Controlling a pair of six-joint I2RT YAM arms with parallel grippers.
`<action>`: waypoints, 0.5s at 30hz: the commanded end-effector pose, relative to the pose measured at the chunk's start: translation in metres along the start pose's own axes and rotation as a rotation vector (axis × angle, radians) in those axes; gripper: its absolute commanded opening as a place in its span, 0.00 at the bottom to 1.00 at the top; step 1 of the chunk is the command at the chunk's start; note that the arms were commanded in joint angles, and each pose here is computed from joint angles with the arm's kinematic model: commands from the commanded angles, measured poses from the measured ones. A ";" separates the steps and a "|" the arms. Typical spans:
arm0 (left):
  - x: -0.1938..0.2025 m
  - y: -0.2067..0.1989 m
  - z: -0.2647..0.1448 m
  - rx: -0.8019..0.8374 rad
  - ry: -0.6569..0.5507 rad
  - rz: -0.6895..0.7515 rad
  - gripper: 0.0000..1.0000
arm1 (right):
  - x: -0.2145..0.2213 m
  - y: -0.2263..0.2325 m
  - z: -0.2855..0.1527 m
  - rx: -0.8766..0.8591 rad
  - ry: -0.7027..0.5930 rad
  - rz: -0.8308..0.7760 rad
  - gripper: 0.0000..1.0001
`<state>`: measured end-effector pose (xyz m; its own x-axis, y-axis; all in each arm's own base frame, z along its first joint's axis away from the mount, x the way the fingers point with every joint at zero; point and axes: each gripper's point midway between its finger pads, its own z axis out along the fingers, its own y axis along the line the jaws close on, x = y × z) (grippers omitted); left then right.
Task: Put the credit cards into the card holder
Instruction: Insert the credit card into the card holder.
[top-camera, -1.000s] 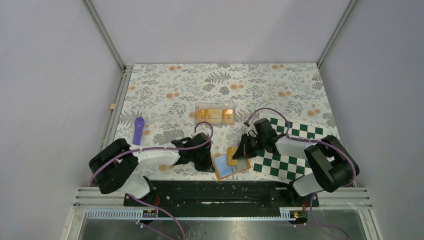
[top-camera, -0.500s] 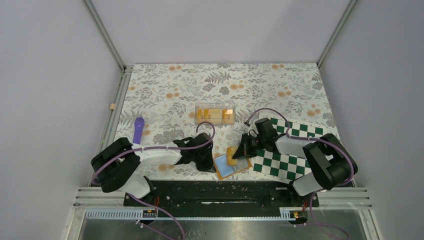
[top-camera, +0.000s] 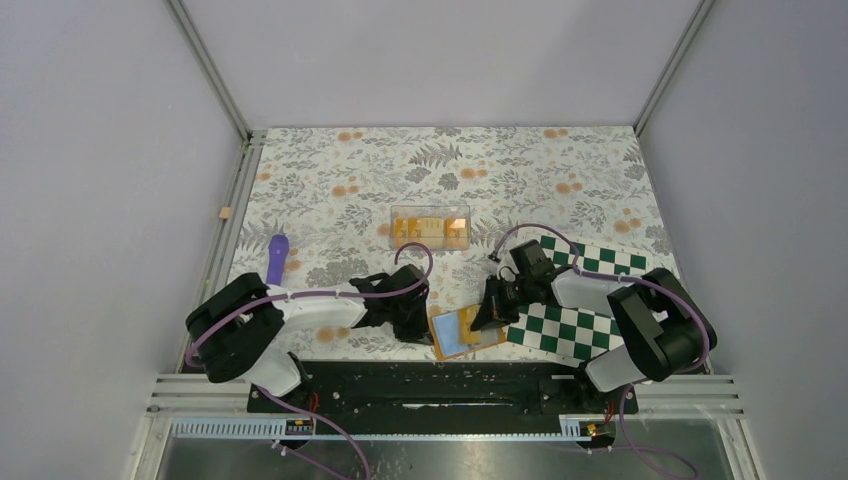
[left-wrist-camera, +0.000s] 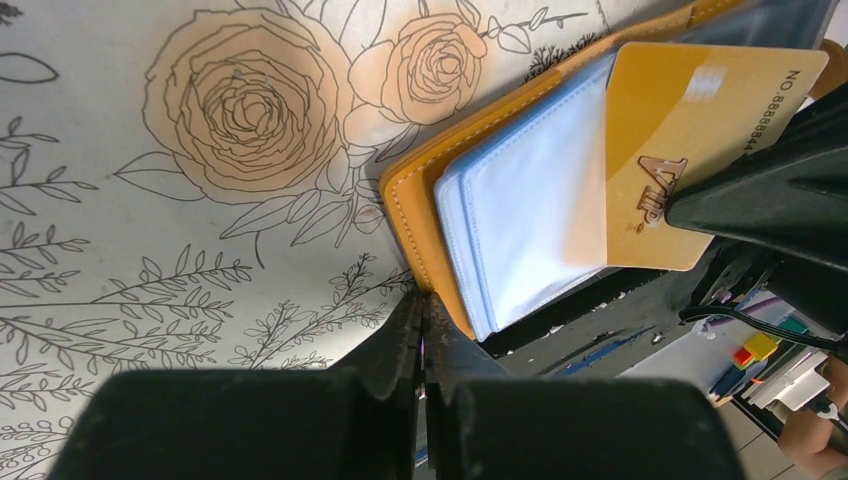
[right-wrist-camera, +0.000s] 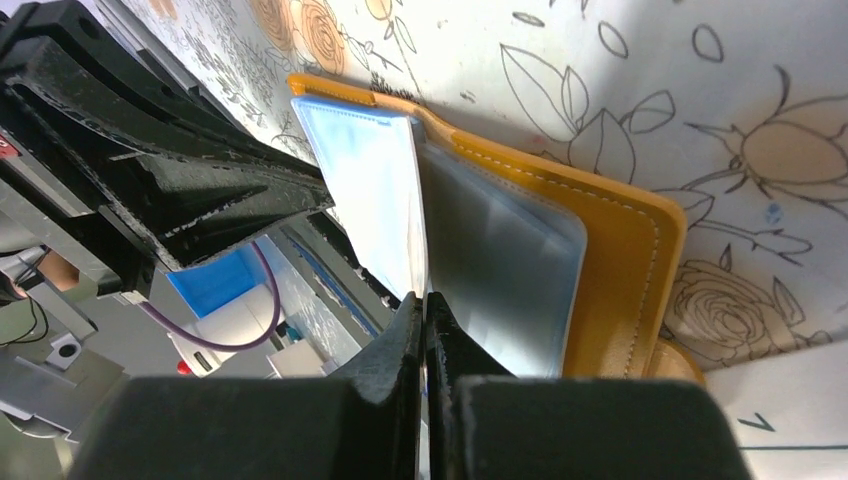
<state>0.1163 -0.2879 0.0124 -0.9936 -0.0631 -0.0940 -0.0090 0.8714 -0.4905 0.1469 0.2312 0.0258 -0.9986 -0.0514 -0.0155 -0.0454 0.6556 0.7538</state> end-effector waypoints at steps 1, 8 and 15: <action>0.013 0.072 0.010 -0.279 0.007 0.010 0.00 | 0.013 -0.008 -0.004 0.039 0.046 0.026 0.00; 0.010 0.070 0.010 -0.283 0.006 0.018 0.00 | 0.017 -0.007 -0.003 0.024 0.064 0.047 0.00; 0.006 0.067 0.009 -0.291 0.002 0.031 0.00 | 0.019 -0.012 -0.003 0.063 0.113 0.059 0.00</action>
<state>0.1170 -0.2886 0.0126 -0.9948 -0.0572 -0.0844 -0.0110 0.8831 -0.4691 0.1355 0.2277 0.0254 -0.9965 -0.0684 0.0477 -0.0099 0.6647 0.7470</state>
